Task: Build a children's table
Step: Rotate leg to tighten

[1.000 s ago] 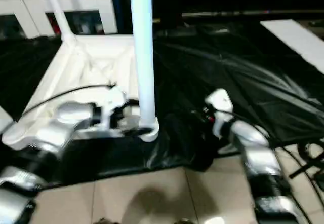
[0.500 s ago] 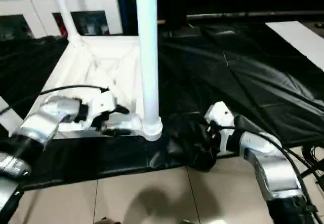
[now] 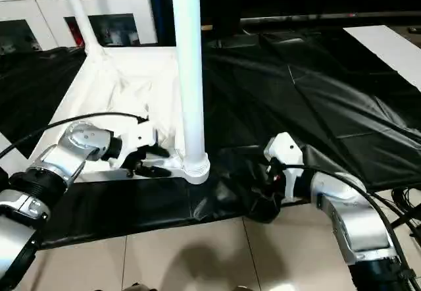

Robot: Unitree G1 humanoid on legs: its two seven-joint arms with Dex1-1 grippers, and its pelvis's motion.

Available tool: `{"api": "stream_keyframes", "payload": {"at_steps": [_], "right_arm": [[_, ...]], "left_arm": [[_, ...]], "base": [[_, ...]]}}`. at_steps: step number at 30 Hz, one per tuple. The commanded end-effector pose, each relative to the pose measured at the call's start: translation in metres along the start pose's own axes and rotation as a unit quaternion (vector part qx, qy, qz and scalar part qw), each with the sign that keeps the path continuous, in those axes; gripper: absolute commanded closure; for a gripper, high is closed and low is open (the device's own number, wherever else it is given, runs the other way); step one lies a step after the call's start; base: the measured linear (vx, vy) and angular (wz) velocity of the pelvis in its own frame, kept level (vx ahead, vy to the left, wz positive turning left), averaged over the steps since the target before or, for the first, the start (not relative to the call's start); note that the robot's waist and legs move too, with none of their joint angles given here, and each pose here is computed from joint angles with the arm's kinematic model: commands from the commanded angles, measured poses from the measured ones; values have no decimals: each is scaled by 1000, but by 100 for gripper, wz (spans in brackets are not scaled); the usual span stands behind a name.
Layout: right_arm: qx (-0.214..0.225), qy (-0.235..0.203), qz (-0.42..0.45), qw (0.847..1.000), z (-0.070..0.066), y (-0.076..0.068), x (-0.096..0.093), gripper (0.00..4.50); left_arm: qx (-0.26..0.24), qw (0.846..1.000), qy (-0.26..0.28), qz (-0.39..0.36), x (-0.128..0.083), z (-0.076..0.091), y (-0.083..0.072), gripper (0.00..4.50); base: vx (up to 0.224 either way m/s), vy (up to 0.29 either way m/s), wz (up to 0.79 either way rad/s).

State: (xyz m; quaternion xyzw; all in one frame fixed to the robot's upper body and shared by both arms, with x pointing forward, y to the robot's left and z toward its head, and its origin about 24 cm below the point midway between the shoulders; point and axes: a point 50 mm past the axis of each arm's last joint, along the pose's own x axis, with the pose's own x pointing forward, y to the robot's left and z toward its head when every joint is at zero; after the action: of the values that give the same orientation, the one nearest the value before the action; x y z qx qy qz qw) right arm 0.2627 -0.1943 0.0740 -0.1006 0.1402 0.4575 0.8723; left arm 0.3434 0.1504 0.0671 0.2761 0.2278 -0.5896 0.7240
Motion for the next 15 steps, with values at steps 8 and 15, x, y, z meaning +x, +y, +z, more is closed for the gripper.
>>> {"api": "stream_keyframes", "payload": {"at_steps": [8,15], "right_arm": [[-15,4,8,1000,5,0,2,152],[-18,10,13,1000,5,-1,3,152]], "left_arm": [[-14,1000,12,-4,-1,-3,1,287],[-25,1000,12,-14,0,-5,-1,339]], "base": [[0,0,0],[0,0,0]]}}
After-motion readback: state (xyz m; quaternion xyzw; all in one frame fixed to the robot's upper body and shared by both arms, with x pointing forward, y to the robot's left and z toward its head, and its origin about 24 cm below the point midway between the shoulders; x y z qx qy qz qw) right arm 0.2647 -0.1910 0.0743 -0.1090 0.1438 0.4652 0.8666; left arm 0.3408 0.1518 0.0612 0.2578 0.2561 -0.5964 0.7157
